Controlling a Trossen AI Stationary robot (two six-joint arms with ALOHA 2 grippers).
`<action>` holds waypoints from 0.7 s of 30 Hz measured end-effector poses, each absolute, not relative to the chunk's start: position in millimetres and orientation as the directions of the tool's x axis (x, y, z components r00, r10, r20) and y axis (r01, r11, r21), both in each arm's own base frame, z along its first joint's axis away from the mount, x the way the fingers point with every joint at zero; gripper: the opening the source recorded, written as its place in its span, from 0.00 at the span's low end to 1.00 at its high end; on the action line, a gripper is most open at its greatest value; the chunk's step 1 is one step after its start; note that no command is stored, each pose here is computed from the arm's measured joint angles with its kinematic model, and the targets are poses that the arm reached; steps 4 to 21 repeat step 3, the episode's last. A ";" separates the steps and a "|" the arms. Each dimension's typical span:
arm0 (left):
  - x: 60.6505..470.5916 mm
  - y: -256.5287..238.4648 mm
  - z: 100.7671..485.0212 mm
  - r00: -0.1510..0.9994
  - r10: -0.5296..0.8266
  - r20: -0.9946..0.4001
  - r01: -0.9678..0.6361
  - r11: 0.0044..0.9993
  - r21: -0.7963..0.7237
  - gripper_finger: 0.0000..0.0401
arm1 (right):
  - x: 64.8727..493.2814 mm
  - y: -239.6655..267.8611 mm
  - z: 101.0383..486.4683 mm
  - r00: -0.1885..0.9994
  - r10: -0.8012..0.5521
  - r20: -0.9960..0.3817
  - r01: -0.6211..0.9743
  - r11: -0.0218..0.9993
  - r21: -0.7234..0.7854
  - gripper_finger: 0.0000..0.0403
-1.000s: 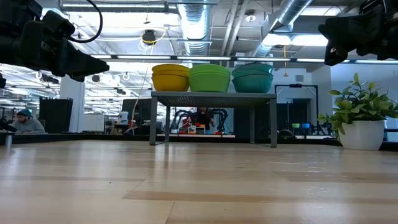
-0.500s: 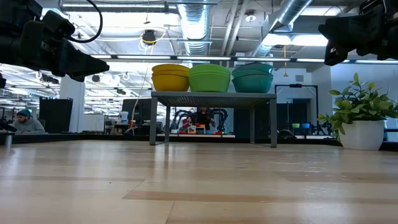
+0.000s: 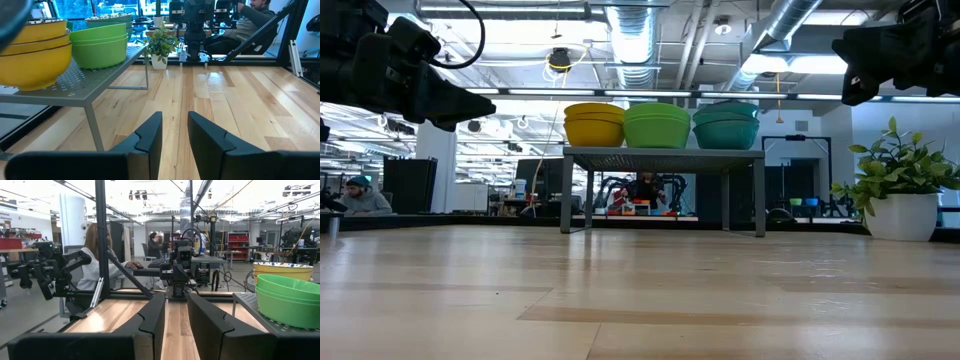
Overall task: Pick & Place Mini bowls
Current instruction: Return to Home Position
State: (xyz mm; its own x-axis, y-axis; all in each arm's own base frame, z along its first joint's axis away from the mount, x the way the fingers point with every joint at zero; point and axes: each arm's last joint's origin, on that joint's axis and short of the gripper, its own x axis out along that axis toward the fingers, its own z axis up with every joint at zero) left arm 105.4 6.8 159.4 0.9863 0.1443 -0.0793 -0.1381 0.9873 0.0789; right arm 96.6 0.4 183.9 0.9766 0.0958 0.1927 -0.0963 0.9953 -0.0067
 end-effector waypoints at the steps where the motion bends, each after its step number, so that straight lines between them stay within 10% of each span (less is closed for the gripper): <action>1: 105.4 6.8 159.3 0.986 0.144 -0.080 -0.138 0.987 0.079 0.23 | 96.6 0.4 184.0 0.977 0.096 0.193 -0.096 0.995 -0.007 0.20; 21: 105.4 6.8 159.4 0.986 0.144 -0.079 -0.138 0.987 0.079 0.23 | 96.6 0.4 184.0 0.977 0.096 0.193 -0.096 0.995 -0.007 0.20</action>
